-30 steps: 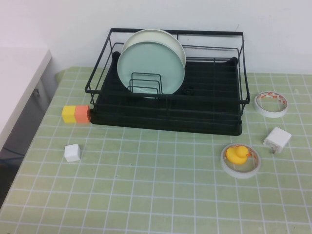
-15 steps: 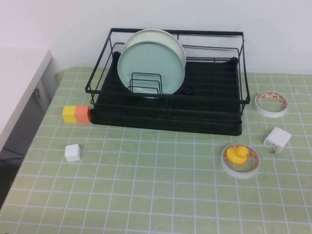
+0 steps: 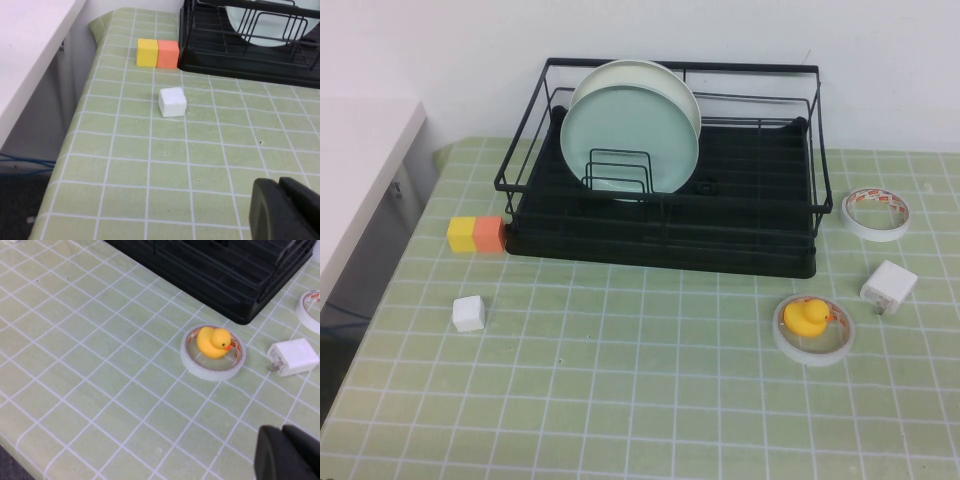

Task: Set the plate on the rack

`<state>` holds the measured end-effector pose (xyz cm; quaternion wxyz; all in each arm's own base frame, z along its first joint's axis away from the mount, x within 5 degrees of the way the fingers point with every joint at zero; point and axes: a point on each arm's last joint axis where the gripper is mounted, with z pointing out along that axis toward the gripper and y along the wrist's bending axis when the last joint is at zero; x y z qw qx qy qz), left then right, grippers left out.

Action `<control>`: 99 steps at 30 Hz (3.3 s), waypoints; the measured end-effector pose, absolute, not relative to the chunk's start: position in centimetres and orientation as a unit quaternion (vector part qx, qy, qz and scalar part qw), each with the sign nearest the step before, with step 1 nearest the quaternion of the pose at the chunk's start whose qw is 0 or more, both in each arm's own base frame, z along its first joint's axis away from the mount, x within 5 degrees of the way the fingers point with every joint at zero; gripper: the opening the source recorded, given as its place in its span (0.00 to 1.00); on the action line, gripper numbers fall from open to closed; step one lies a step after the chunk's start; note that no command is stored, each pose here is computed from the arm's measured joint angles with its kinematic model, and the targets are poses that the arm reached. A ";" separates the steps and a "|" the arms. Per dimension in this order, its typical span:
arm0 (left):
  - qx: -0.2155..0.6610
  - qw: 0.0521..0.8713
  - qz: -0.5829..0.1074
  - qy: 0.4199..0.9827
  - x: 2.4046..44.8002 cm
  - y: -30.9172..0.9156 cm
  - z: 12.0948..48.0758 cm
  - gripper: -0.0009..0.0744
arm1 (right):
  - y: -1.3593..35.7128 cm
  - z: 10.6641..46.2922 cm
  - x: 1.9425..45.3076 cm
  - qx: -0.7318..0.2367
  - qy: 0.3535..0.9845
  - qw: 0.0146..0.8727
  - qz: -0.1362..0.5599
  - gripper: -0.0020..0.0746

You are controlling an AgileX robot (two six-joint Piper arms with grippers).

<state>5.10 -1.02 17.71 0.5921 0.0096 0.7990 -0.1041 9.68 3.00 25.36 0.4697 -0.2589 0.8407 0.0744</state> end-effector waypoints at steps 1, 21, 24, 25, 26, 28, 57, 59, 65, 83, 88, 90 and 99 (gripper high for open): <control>0.014 0.593 -0.101 0.799 5.1 -1.0 17.7 0.01 | 3.0 25.4 9.7 -0.259 0.841 0.470 0.074 0.02; 0.025 0.594 -0.093 0.799 5.1 -1.0 17.7 0.01 | 3.8 25.3 9.6 -0.292 0.831 0.463 0.094 0.02; 0.025 0.594 -0.093 0.799 5.1 -1.0 17.7 0.01 | 4.1 25.2 9.4 -0.305 0.828 0.458 0.108 0.02; 0.025 0.594 -0.093 0.799 5.1 -1.0 17.7 0.01 | 4.1 25.3 9.4 -0.304 0.827 0.460 0.107 0.02; 0.025 0.594 -0.093 0.799 5.1 -1.0 17.7 0.01 | 4.1 25.3 9.5 -0.301 0.826 0.466 0.103 0.02; 0.025 0.594 -0.093 0.799 5.1 -1.0 17.7 0.01 | 3.8 25.6 9.8 -0.289 0.823 0.482 0.089 0.02; 0.028 0.594 -0.090 0.799 5.1 -1.0 17.7 0.01 | 1.3 24.1 4.6 -0.088 0.713 0.693 -0.060 0.02; 0.028 0.594 -0.090 0.799 5.1 -1.0 17.7 0.01 | 0.6 23.1 4.7 -0.054 0.731 0.676 -0.076 0.02; 0.028 0.594 -0.090 0.799 5.1 -1.0 17.7 0.01 | -1.0 20.1 5.1 0.031 0.761 0.640 -0.104 0.02; 0.030 0.595 -0.088 0.799 5.1 -1.0 17.7 0.01 | -1.0 17.0 5.0 0.106 0.808 0.578 -0.040 0.02; 0.030 0.595 -0.088 0.799 5.1 -1.0 17.7 0.01 | -1.0 17.0 5.0 0.106 0.808 0.578 -0.040 0.02; 0.030 0.595 -0.088 0.799 5.1 -1.0 17.7 0.01 | -1.0 17.0 5.0 0.106 0.808 0.578 -0.040 0.02; 0.030 0.595 -0.088 0.799 5.1 -1.0 17.7 0.01 | -0.7 17.0 5.1 0.083 0.811 0.578 -0.022 0.02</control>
